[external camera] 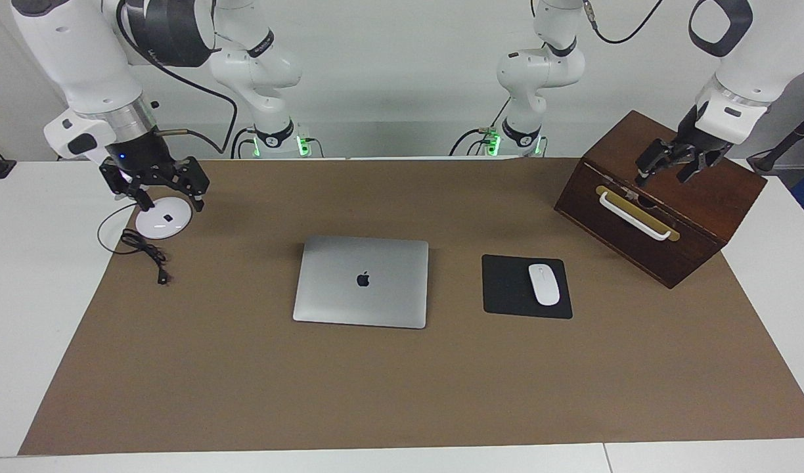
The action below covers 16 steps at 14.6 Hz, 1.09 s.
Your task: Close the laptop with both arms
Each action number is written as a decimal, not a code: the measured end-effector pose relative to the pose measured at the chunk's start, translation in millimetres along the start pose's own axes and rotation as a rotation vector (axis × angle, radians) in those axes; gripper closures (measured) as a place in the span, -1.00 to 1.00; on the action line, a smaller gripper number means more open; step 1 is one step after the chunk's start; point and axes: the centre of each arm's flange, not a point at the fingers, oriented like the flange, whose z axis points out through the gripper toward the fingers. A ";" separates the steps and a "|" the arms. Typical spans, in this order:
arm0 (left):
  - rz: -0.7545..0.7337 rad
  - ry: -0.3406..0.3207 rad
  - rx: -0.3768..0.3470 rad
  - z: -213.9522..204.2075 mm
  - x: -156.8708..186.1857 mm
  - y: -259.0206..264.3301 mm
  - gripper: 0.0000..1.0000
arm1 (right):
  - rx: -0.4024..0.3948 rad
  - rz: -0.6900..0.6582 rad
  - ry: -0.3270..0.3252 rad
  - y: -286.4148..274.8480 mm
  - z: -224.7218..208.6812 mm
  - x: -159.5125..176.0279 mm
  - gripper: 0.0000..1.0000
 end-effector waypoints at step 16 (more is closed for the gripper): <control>0.018 0.005 0.023 5.1 3.4 5.2 -1.00 | 0.000 0.000 -0.003 0.0 0.9 -0.8 -1.00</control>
